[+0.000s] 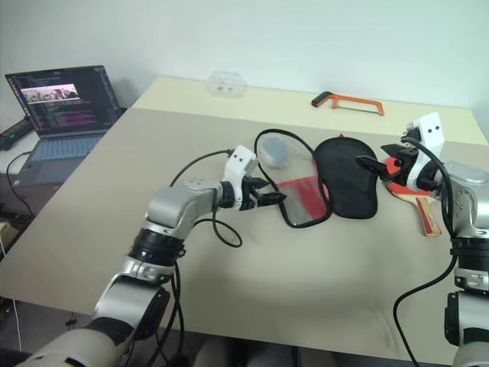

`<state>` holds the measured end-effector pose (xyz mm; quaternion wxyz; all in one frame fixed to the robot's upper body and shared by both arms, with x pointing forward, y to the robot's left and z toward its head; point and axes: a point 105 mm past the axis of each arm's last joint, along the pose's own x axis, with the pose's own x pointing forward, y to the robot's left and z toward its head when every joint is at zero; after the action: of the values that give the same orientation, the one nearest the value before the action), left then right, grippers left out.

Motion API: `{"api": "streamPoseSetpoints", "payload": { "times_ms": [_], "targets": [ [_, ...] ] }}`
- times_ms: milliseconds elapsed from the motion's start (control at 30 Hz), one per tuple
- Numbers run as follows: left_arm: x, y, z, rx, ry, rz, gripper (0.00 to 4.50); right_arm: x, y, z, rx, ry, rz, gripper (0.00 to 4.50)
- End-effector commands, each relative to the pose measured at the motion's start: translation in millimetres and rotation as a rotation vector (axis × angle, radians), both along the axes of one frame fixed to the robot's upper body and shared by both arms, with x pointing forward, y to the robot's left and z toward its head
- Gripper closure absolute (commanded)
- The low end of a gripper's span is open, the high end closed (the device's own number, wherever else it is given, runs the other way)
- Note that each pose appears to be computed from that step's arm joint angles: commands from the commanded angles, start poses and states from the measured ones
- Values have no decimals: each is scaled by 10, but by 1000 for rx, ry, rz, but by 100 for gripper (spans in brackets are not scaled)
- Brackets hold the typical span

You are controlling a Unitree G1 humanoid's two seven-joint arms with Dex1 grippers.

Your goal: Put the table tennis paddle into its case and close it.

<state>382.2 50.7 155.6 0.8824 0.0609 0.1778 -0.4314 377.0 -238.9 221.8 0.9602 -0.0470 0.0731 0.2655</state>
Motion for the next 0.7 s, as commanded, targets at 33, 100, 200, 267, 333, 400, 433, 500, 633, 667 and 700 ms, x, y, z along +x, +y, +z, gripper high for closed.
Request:
{"api": "streamPoseSetpoints", "payload": {
  "times_ms": [33,100,200,267,333,400,433,500,633,667,700],
  "targets": [
    [-116,115,227,-34,-43,-32,66,-73,41,160,-10,-48,41,0],
    [-196,188,242,-37,-30,-40,66,-99,42,156,-16,-43,49,0],
    [-372,235,220,-54,18,-71,66,-106,21,159,-19,-40,42,0],
    [-494,222,190,-80,62,-88,66,-101,5,164,-21,-39,33,0],
    [-575,170,136,-124,111,-81,66,-96,1,166,-21,-39,29,0],
    [-538,97,67,-169,137,-12,66,-92,14,164,-20,-40,30,0],
    [-507,64,41,-191,148,26,66,-90,18,165,-19,-40,30,0],
    [-438,-2,-32,-223,173,100,66,-90,26,168,-17,-41,31,0],
    [-300,-115,-160,-228,184,201,66,-99,22,170,-20,-40,30,0],
    [-266,-131,-171,-229,183,221,66,-101,18,171,-21,-41,29,0],
    [-219,-133,-176,-224,175,250,66,-106,12,176,-22,-42,27,0]
  ]
}}
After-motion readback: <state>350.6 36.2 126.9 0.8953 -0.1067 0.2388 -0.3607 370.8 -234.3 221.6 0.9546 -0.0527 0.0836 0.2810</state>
